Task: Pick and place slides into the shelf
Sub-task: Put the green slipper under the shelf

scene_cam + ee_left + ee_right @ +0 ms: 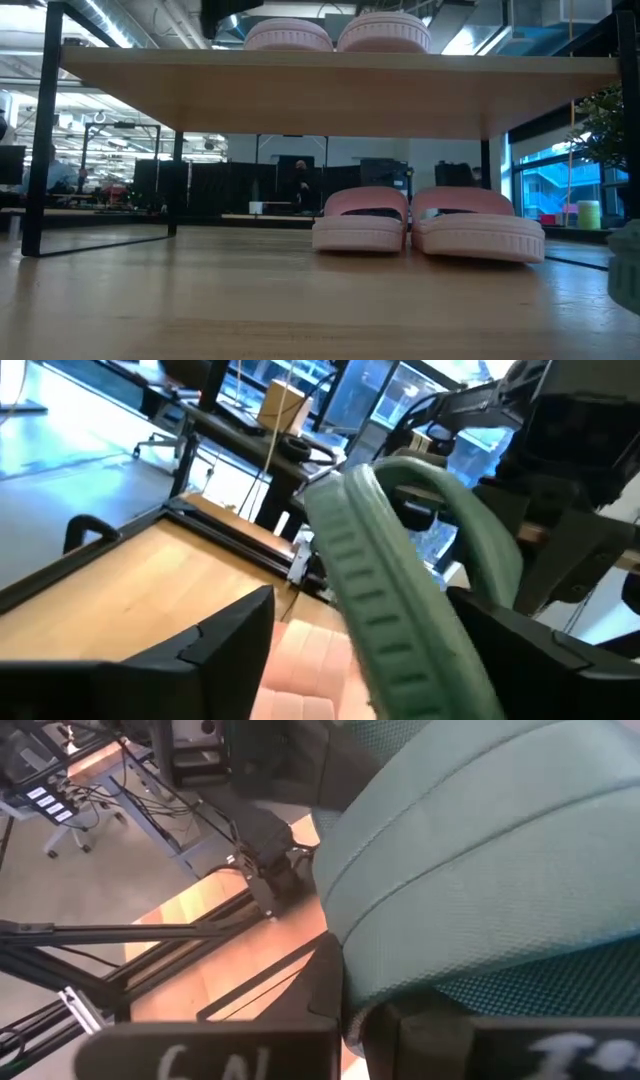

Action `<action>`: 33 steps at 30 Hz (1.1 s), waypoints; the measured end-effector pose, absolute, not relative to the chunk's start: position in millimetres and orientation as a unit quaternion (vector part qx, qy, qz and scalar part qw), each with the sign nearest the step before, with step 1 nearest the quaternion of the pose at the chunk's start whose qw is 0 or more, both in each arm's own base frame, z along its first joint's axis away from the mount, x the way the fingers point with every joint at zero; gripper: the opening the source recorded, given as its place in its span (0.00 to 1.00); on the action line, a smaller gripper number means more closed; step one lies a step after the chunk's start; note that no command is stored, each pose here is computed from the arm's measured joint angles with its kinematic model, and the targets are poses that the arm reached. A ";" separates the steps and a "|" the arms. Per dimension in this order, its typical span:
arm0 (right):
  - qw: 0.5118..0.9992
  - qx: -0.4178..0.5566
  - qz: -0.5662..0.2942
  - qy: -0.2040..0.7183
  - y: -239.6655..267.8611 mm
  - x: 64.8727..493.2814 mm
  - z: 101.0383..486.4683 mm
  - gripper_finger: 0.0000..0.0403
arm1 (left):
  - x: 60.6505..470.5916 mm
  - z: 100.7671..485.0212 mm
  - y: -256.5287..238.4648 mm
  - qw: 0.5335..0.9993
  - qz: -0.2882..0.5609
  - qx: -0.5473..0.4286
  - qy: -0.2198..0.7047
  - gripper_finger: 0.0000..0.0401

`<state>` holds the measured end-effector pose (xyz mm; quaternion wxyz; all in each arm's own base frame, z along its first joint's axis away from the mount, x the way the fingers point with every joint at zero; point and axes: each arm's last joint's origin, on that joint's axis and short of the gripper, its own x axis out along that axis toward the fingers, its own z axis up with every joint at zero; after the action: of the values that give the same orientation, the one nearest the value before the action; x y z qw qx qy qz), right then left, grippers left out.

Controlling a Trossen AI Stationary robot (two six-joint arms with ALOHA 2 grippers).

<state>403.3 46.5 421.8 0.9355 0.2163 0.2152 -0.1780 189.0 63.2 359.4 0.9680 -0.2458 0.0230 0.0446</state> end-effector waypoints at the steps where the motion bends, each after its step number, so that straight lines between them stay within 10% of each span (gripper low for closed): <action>1: 0.935 0.216 -0.178 0.215 46.5 403.3 421.7 0.04 | 190.9 358.7 63.8 0.968 0.041 -0.245 0.024 0.68; 33: 0.936 0.203 -0.178 0.225 46.7 402.3 420.5 0.04 | 194.7 361.4 64.1 0.969 0.018 -0.246 0.009 0.47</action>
<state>402.3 46.7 420.5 0.9362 0.2035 0.2248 -0.1776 194.7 64.1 361.4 0.9691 -0.2457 0.0092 0.0183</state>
